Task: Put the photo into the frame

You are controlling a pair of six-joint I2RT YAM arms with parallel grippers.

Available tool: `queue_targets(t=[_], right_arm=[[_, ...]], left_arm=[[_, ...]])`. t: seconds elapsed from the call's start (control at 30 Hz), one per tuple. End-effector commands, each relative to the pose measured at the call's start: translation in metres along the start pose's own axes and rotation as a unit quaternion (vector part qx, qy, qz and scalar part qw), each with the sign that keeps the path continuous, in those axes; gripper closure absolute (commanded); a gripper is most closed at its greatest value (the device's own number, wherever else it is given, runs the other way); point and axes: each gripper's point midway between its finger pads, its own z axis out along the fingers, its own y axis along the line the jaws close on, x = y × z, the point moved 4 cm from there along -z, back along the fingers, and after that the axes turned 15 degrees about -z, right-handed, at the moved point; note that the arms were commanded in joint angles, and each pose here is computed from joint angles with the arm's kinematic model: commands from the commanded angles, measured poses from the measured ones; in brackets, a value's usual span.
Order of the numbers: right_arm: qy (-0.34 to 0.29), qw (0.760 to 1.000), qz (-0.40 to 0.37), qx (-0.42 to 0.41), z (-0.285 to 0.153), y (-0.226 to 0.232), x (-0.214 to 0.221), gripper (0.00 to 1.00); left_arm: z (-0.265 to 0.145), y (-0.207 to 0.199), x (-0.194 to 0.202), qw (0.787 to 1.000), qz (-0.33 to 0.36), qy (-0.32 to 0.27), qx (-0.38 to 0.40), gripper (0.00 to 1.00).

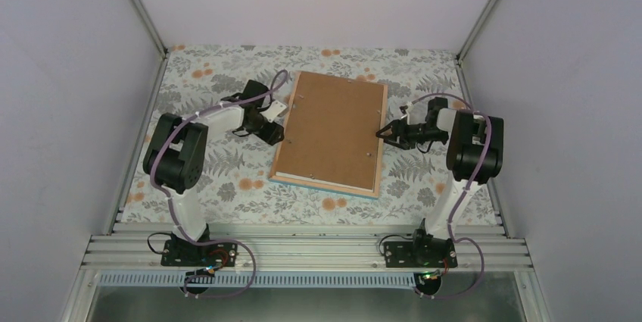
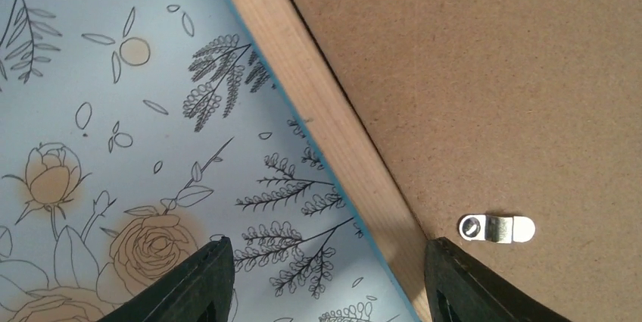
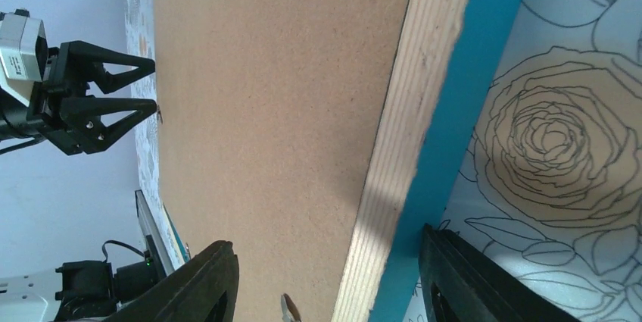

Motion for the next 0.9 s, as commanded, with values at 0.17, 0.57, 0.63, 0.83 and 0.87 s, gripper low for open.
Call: queue_targets(t=[0.17,0.57,0.63,0.83,0.87], right_arm=[[0.042,0.999,0.005,0.01,0.019,-0.009,0.02,0.4],[0.063,0.997,-0.049,-0.007,0.016,0.027,0.034,0.4],[0.059,0.995,-0.08,0.009,0.008,0.029,0.022,0.39],[-0.018,0.976,-0.193,0.097,-0.025,0.029,-0.069,0.39],[-0.034,0.972,-0.206,0.112,-0.029,0.028,-0.086,0.4]], left_arm=[[0.001,-0.001,0.06,0.992,0.103,0.071,-0.025,0.37],[-0.051,0.023,0.013,0.995,0.088,-0.037,-0.01,0.18],[-0.058,0.024,0.001,0.995,0.087,-0.055,0.005,0.12],[-0.061,0.012,-0.034,0.99,0.112,-0.083,0.029,0.06],[-0.062,0.004,-0.033,0.986,0.133,-0.091,0.036,0.05]])
